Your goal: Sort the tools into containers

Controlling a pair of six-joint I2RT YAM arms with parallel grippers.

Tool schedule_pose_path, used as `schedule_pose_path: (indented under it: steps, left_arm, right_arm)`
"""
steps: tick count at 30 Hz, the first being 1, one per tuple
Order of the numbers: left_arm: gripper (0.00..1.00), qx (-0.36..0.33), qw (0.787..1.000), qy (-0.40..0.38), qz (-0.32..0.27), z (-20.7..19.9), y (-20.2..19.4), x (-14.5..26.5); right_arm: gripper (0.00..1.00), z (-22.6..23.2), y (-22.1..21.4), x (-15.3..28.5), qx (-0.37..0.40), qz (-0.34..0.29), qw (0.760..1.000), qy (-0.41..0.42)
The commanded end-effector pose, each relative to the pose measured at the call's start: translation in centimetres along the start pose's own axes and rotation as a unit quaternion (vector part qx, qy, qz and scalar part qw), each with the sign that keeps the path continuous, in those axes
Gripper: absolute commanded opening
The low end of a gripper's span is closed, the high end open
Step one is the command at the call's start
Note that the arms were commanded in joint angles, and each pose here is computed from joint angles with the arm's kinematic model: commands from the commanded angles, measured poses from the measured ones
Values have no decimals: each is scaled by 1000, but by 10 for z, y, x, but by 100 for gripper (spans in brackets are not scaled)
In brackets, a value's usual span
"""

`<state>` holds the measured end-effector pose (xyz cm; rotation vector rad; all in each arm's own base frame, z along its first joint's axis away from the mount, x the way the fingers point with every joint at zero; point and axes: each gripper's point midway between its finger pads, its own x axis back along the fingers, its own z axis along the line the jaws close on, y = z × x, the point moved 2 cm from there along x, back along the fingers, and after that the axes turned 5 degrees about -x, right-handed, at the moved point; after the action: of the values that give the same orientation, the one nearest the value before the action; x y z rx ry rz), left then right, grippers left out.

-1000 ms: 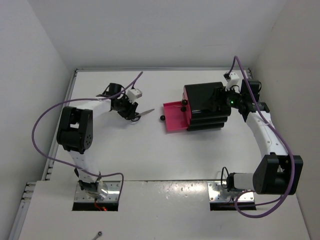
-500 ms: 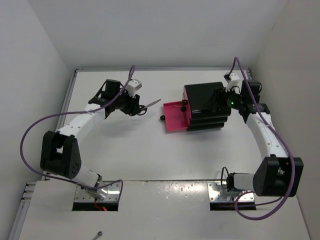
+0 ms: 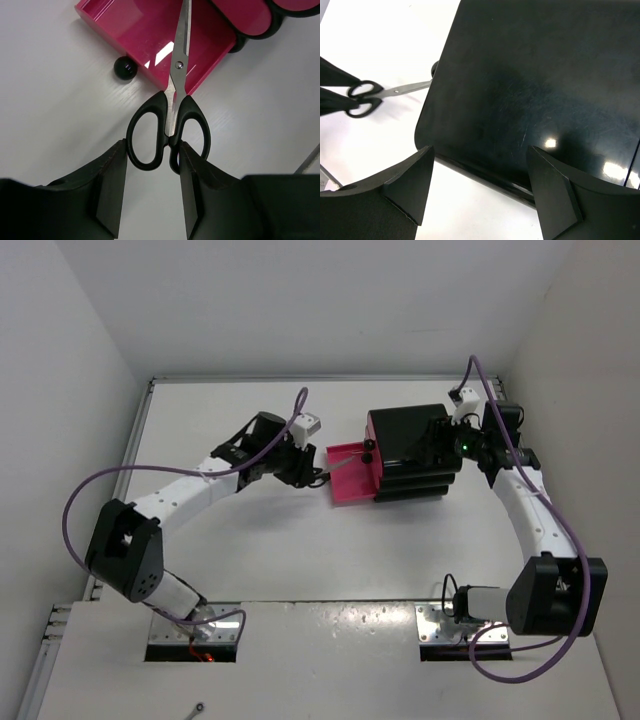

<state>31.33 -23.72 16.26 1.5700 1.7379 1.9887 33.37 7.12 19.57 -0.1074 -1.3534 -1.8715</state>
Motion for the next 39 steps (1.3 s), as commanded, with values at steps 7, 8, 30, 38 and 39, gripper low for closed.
schedule_pose_path:
  steps: [7,8,30,38,39]
  left_arm:
    - [0,25,997,75,-7,-7,26,-31]
    - [0,21,997,70,-6,-12,27,-35]
    - [0,67,994,67,56,-21,20,-110]
    - [0,79,994,47,61,-39,15,-132]
    - [0,81,994,41,68,-40,11,-135]
  right_arm:
    - [75,2,-26,2,-37,38,999,-6]
    - [75,2,-26,2,-37,38,999,-6]
    - [75,-4,-31,6,-42,33,998,-17]
    - [75,-5,-34,5,-45,37,998,-18]
    - [75,-5,-34,5,-45,37,998,-18]
